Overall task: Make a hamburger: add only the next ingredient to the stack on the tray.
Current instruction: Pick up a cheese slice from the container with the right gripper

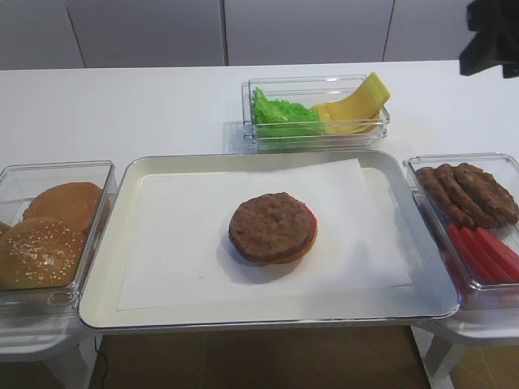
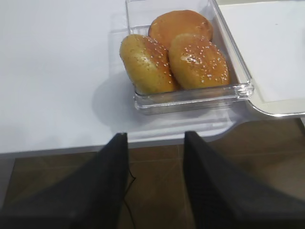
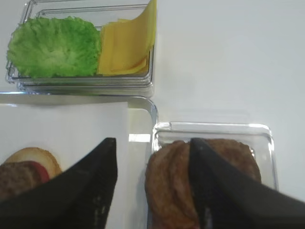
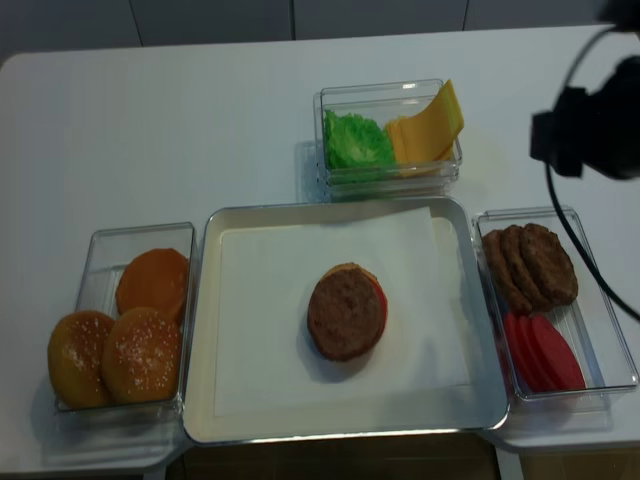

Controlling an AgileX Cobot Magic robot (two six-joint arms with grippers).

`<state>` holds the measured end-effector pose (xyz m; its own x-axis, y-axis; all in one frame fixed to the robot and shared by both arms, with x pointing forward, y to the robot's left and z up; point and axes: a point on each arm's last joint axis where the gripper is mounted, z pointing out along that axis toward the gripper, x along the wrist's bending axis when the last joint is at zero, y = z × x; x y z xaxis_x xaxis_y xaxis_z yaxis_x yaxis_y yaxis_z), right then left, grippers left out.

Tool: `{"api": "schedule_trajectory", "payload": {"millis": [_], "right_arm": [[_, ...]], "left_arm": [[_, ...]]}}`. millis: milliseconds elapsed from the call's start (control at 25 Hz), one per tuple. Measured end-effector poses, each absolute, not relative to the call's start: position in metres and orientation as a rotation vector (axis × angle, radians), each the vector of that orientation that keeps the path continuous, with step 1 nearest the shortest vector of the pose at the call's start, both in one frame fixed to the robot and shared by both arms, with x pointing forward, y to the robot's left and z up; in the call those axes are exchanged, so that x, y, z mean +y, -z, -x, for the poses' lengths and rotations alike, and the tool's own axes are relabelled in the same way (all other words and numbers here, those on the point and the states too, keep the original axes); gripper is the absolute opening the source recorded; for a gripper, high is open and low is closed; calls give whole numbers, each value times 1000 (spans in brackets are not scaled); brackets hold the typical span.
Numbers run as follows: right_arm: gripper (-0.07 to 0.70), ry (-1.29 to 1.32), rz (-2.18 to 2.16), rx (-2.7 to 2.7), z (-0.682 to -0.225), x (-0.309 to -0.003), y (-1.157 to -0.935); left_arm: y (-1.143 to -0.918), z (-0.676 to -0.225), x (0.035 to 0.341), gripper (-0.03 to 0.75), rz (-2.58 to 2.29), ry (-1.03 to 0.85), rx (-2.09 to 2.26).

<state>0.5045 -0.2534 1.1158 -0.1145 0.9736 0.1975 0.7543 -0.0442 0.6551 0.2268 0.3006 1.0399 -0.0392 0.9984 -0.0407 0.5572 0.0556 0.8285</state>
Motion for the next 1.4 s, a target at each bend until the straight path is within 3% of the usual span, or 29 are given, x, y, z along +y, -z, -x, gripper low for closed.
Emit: {"api": "schedule_trajectory", "payload": {"millis": [280,680,1120,1400], "right_arm": [[365,-914,-1907,1958,-579,-241,-1094],[364,-883,-1960,2002,-646,-231,-1053],[351,-840,-1986,2029,-674,-228,-1020],[297,-845,-1983,2016,-678,-228,-1014]], "left_arm": [[-1040,-227,301,290,-1576,-849,1675],[-1040,-227,301,290,-1576,-849,1675],[-1040,-227,301,290,-1576,-849,1675],[-1040,-227,301,290,-1576,-849,1675]]}}
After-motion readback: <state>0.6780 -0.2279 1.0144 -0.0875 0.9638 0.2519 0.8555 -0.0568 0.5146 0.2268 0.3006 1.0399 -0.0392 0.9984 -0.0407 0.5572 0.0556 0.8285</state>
